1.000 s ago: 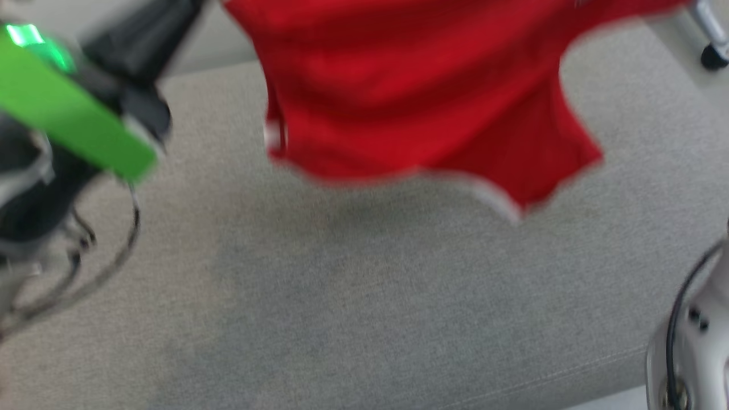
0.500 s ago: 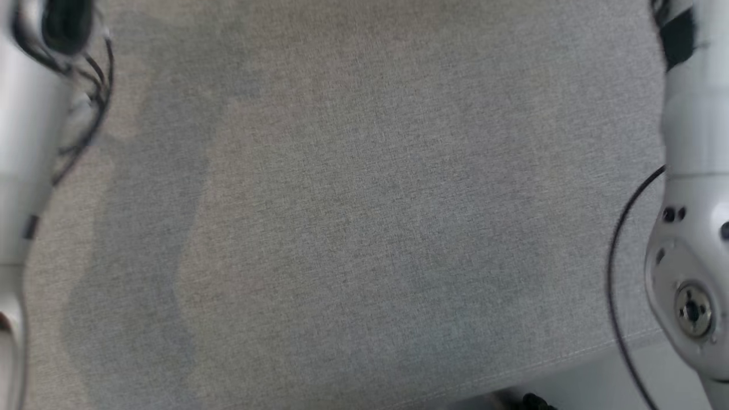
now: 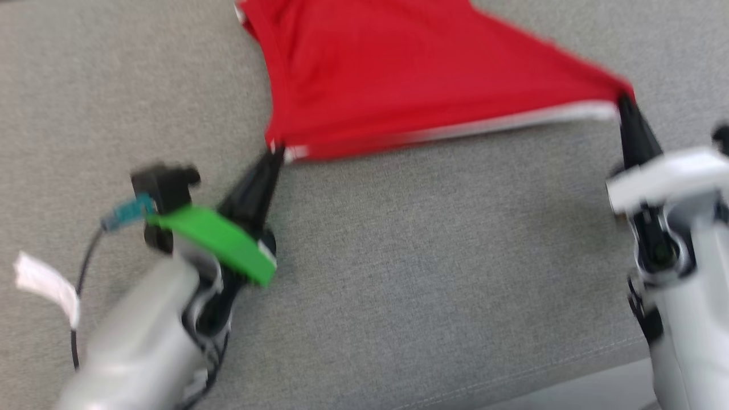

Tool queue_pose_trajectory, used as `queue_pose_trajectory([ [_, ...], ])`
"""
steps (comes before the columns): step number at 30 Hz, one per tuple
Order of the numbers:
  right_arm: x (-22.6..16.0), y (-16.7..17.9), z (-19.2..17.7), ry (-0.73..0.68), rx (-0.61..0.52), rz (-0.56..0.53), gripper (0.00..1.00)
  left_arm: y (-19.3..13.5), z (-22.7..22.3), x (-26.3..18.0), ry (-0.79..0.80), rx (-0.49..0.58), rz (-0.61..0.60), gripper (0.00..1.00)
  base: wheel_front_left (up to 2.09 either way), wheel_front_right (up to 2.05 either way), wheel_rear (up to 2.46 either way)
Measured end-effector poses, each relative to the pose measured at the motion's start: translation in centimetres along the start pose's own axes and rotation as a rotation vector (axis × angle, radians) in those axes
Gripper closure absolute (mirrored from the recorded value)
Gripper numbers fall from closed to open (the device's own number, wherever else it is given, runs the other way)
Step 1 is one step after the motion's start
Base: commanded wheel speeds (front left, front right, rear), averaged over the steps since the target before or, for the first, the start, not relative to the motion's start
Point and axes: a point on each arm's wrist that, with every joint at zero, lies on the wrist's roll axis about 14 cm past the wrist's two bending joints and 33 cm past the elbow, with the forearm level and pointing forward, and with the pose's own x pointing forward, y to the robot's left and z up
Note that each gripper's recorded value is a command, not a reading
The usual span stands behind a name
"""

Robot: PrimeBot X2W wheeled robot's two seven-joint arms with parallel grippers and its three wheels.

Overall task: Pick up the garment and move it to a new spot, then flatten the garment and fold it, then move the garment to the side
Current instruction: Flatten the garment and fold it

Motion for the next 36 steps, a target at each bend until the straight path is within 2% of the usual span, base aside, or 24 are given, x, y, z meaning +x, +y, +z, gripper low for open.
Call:
queue_pose_trajectory([
  [2, -3.5, -1.8, -0.5, 0.033, 0.000, -0.026, 1.00, -1.0, -1.5, -2.7, 0.022, -0.018, 0.005, 1.00, 0.00, 0.00, 0.00],
  [9, -14.8, -4.5, -1.2, 0.114, 0.012, -0.076, 1.00, -4.8, -6.8, -13.2, 0.092, -0.133, 0.099, 1.00, 0.00, 0.00, 0.00],
  [12, -18.6, -5.3, -1.3, 0.135, 0.012, -0.105, 1.00, -7.1, -7.4, -16.1, 0.096, -0.176, 0.103, 1.00, 0.00, 0.00, 0.00],
  [15, -20.1, -4.8, -0.8, 0.132, 0.016, -0.090, 1.00, -8.5, -6.8, -17.7, 0.065, -0.240, 0.107, 1.00, 0.00, 0.00, 0.00],
  [20, -18.7, -3.1, 0.1, 0.136, -0.011, -0.039, 1.00, -9.8, -5.9, -17.9, 0.057, -0.256, 0.078, 1.00, 0.00, 0.00, 0.00],
  [28, -11.3, 1.5, 0.9, 0.163, -0.063, 0.061, 1.00, -9.6, -2.1, -13.2, 0.013, -0.212, 0.025, 1.00, 0.00, 0.00, 0.00],
  [32, -7.1, 3.3, 0.3, 0.218, -0.114, 0.081, 1.00, -8.6, -0.8, -10.5, 0.021, -0.220, 0.012, 1.00, 0.00, 0.00, 0.00],
  [36, -3.7, 3.9, -0.6, 0.262, -0.163, 0.072, 1.00, -6.2, -0.1, -8.5, 0.028, -0.195, 0.049, 1.00, 0.00, 0.00, 0.00],
])
